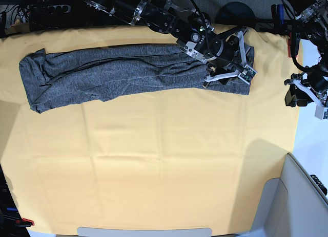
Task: Fold the T-shirt properly
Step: 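Lift the sleeve cuff and lay it along the strip toward the left gripper, then move the right gripper to the strip's end opposite the left gripper, then grasp both ends of the strip with the left and right grippers, then lift the strip end with the left gripper and fold it toward the right gripper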
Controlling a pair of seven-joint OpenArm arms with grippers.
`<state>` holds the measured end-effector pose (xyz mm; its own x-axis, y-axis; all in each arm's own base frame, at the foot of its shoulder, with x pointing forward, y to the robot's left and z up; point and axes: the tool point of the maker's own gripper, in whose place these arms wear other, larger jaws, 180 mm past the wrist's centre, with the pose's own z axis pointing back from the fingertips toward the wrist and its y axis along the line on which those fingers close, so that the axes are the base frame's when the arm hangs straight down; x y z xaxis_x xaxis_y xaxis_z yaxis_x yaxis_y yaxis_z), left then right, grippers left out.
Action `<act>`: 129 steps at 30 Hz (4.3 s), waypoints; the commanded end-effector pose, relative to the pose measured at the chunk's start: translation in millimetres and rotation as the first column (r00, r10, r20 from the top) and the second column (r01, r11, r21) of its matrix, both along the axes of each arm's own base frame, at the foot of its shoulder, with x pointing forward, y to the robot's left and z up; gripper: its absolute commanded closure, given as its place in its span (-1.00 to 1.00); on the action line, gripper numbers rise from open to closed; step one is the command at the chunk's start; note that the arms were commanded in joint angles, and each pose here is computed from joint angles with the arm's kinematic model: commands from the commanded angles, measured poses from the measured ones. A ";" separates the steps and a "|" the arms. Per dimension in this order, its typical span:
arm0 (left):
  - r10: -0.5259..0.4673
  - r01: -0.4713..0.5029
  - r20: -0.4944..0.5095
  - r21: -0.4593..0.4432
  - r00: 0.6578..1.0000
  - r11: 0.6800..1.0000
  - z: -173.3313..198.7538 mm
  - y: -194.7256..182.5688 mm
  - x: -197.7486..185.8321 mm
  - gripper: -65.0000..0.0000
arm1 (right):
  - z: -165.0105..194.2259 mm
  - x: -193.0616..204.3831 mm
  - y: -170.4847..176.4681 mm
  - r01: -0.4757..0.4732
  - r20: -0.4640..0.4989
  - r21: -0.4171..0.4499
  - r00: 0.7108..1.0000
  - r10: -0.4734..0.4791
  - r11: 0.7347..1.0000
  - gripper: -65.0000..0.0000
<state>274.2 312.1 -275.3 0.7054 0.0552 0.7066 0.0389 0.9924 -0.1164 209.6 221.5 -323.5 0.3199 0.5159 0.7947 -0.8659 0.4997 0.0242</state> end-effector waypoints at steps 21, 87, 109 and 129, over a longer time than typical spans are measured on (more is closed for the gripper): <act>-0.175 0.191 -0.135 0.117 0.975 0.975 -23.6 15.3 -33.6 0.12 | 52.2 153.6 -192.9 0.734 -0.028 0.186 0.668 -0.744 0.653 -0.30; -0.431 0.235 -0.188 -0.616 0.883 0.751 -116.3 -102.4 -33.0 -0.34 | -25.4 22.1 -498.6 0.995 -0.002 -0.084 -0.051 -0.999 -0.051 -0.31; -0.422 0.178 -0.218 -0.674 0.880 0.717 -135.3 -119.6 -41.1 -0.33 | -26.1 21.5 -499.0 0.995 -0.002 -0.086 -0.053 -0.999 -0.053 -0.31; -0.505 0.374 -0.057 -0.602 0.861 0.705 -89.4 -146.9 -18.1 0.99 | -24.0 21.9 -502.1 0.995 0.005 -0.083 -0.056 -0.998 -0.056 -0.31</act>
<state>244.3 164.8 -378.8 0.8963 0.0199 0.4430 0.3320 0.6322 -0.7001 225.2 -275.8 -359.2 0.5892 -0.3703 0.7181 0.5480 0.8363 -0.0183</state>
